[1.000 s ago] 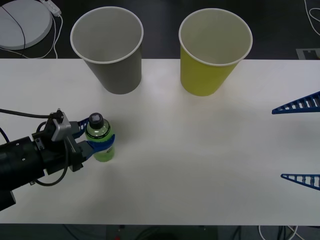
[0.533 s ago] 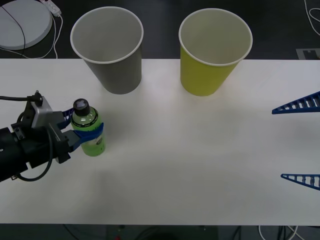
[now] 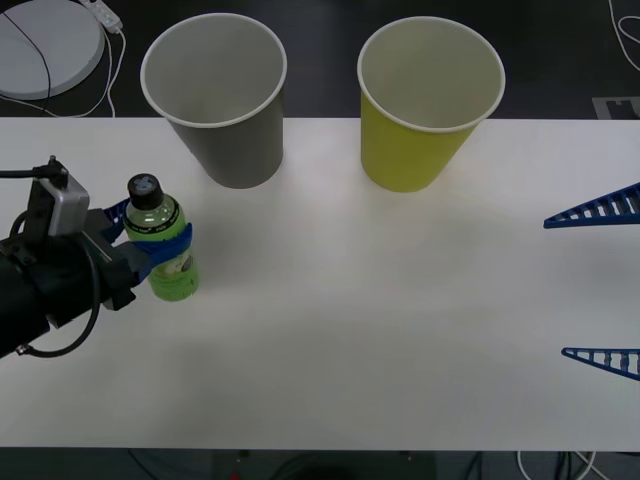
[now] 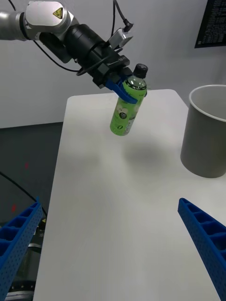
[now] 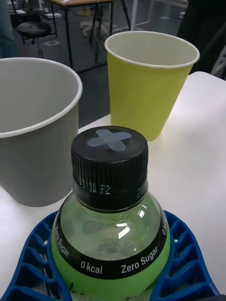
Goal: Put the can into the green bin and the plastic bottle into the gray bin
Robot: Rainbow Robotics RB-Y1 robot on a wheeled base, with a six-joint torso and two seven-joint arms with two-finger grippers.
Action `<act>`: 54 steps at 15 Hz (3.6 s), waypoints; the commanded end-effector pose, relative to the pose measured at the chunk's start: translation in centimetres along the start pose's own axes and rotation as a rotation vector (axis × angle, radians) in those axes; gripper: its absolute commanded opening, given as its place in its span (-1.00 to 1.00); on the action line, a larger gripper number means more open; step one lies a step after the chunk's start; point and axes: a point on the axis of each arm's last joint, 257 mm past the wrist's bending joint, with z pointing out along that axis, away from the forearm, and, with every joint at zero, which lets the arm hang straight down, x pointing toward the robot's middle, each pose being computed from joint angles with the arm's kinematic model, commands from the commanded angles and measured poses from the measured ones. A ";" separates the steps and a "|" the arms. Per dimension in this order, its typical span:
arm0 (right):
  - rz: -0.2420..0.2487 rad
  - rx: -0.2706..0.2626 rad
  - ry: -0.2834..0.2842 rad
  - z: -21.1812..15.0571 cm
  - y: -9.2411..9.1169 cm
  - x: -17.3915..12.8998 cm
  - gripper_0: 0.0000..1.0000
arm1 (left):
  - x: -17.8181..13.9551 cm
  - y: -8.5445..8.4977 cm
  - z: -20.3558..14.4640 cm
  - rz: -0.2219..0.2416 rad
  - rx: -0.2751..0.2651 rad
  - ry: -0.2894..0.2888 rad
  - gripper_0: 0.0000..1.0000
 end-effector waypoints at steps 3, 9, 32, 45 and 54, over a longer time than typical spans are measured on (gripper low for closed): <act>0.000 0.000 0.000 0.0 0.0 0.0 1.00 | -1.5 0.3 -1.2 -0.025 -0.068 0.012 -1.00; 0.000 0.000 0.000 0.0 0.0 0.0 1.00 | -2.7 1.6 -2.2 -0.046 -0.128 0.018 -1.00; 0.000 0.000 0.000 0.0 0.0 0.0 1.00 | -6.1 10.0 -5.4 -0.001 -0.188 0.227 -1.00; 0.000 0.000 0.000 0.0 0.0 0.0 1.00 | -10.5 12.7 -5.2 0.081 -0.059 0.417 -1.00; 0.000 0.000 0.000 0.0 0.0 0.0 1.00 | -13.8 12.8 -1.8 0.131 -0.001 0.393 -1.00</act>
